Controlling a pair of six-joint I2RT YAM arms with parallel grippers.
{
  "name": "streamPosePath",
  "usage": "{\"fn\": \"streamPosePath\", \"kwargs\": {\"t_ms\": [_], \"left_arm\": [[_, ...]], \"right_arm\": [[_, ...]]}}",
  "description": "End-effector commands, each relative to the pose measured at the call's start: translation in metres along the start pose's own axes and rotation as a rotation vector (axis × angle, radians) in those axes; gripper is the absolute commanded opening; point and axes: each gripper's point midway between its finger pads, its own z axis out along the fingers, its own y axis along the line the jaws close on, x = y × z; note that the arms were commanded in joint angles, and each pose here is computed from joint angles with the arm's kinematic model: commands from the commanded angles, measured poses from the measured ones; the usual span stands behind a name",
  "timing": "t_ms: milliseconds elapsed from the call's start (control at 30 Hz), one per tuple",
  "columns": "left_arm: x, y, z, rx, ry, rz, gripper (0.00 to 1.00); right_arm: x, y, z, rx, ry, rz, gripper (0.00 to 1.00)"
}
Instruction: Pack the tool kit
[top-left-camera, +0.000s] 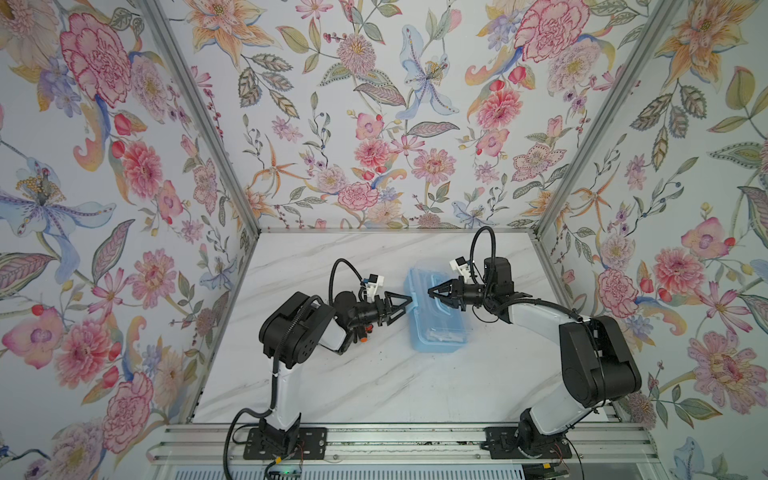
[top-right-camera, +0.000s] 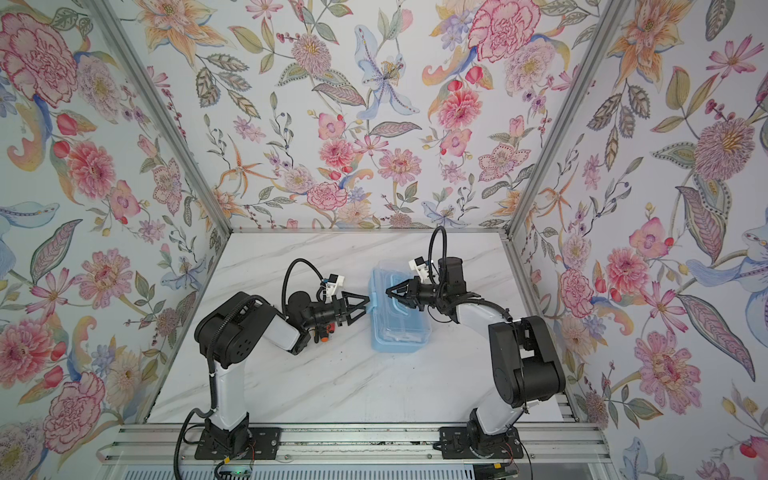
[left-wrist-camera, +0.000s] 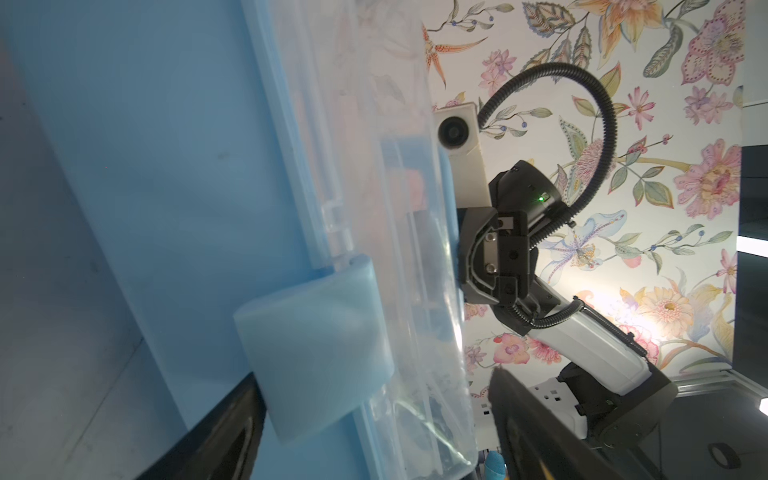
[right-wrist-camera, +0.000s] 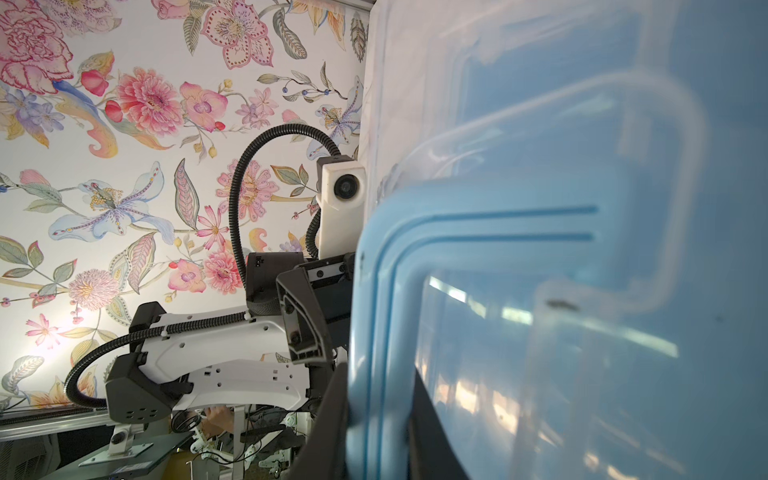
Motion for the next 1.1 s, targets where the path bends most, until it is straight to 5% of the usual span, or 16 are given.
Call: {"fn": "streamPosePath", "kwargs": {"t_ms": [0,400,700,1067], "left_arm": [[-0.014,-0.090,-0.024,0.242,-0.054,0.306,0.86],[-0.024,-0.042,-0.029,0.116,-0.131,0.229,0.86],[-0.022,-0.016,-0.009,-0.015,-0.085,0.248,0.88],[-0.018,0.076,-0.021,-0.545,0.014,0.310,0.86]], "right_arm": [[0.014,-0.079,0.003,0.225,-0.008,0.055,0.00],[0.005,-0.050,0.011,0.322,-0.012,-0.069,0.00],[-0.010,0.025,0.018,-0.084,-0.039,-0.044,0.00],[-0.014,0.064,-0.006,-0.149,-0.067,-0.083,0.00]]}}
